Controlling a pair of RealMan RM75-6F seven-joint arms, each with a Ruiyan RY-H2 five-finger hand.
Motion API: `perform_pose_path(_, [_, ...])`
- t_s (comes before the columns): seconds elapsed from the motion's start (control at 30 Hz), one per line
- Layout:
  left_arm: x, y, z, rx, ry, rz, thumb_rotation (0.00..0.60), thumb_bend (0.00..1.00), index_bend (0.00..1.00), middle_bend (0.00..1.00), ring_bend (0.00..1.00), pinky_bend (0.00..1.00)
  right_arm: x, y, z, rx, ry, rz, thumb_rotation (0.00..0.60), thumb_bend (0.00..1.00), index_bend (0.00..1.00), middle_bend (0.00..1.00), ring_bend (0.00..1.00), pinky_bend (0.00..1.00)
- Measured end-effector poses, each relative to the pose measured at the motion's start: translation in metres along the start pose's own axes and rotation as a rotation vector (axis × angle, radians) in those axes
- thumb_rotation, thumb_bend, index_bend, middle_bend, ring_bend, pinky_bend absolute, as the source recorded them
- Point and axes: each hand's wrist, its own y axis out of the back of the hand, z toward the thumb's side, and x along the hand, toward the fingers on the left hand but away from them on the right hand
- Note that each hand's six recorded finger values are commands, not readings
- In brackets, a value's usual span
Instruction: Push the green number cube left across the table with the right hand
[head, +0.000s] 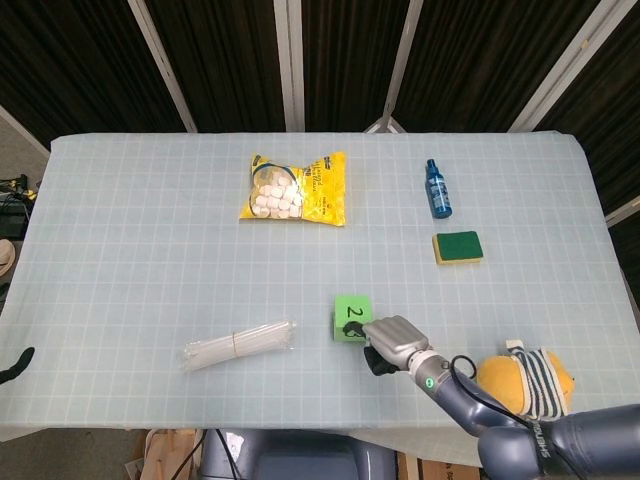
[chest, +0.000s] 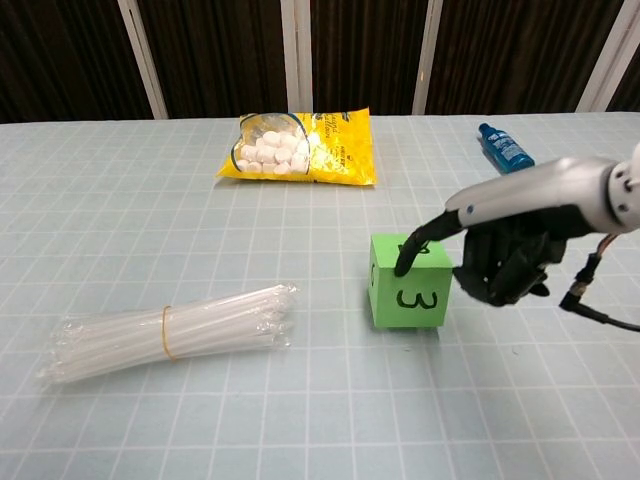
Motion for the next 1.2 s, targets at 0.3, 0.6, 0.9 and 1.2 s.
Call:
perform_pose_path(0.3, [-0.002,-0.004,0.005,0.02,-0.008,-0.006,0.6,0.34,0.05,0.0,0.0,0.0,0.055,0.033,-0.053,-0.311,-0.029,-0.032,0.6,0.79,0.21,0.81,0.79,0.67])
perform_pose_path(0.6, [-0.002,-0.007,0.009,0.032,-0.008,0.001,0.6,0.34,0.05,0.0,0.0,0.0,0.095,0.046,-0.128,-0.38,-0.122,-0.19,0.6,0.52,0.15,0.17,0.18,0.11])
perform_pose_path(0.9, [-0.002,-0.007,0.007,0.033,-0.002,0.003,0.6,0.34,0.04,0.0,0.0,0.0,0.134,0.074,-0.17,-0.22,-0.13,-0.748,0.6,0.47,0.14,0.12,0.12,0.07])
perform_pose_path(1.2, [-0.003,-0.008,0.01,0.043,-0.021,0.002,0.6,0.34,0.04,0.0,0.0,0.0,0.183,0.005,-0.178,0.082,-0.169,-1.001,0.6,0.44,0.14,0.11,0.12,0.06])
